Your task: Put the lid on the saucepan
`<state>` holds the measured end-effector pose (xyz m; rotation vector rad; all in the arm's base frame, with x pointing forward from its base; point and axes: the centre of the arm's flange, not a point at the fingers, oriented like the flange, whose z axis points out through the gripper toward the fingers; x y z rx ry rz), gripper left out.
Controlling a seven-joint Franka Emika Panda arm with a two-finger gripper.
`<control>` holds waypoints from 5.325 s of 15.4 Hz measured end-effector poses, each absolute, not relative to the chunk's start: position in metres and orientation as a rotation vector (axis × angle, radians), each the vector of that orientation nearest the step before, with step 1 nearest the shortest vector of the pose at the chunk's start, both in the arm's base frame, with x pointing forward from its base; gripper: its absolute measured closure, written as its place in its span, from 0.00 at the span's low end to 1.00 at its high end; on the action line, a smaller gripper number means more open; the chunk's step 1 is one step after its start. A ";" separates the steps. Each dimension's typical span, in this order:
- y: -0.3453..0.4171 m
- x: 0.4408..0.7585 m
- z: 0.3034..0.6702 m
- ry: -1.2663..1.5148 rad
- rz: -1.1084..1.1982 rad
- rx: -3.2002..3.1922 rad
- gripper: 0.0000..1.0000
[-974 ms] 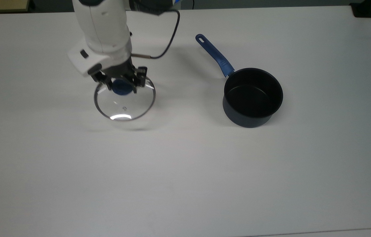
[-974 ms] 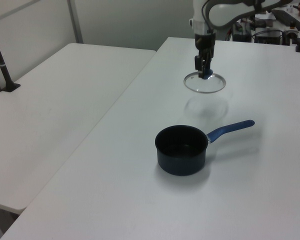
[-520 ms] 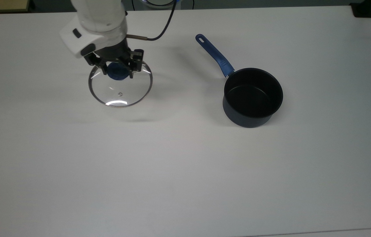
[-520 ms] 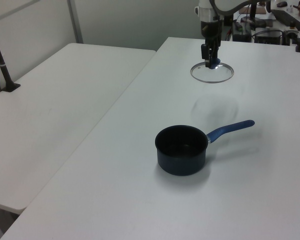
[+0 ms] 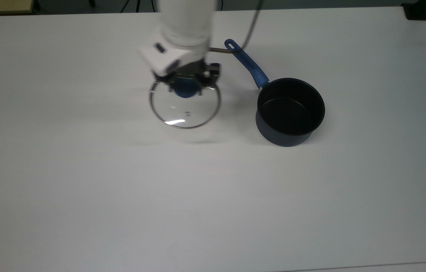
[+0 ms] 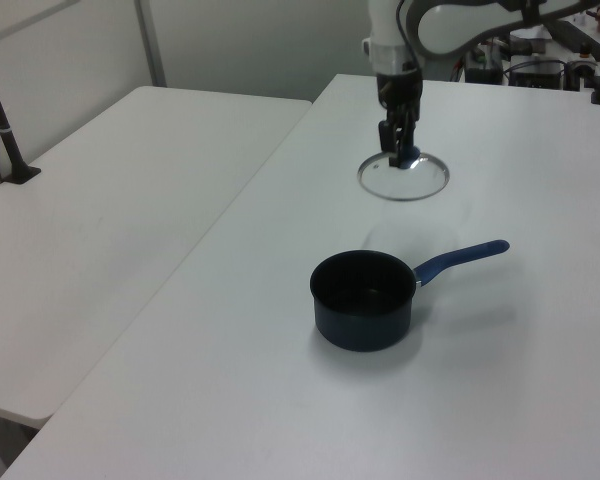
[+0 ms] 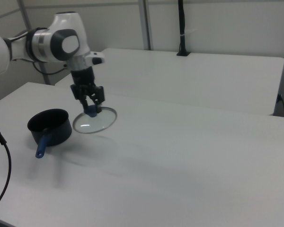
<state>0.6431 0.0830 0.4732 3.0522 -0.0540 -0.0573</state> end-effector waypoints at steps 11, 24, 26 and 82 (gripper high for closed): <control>0.254 0.614 0.464 0.082 -0.042 3.096 0.33; 0.314 0.611 0.441 0.127 0.044 3.125 0.33; 0.324 0.610 0.438 0.133 0.048 3.123 0.33; 0.260 0.593 0.518 0.150 -0.046 3.162 0.00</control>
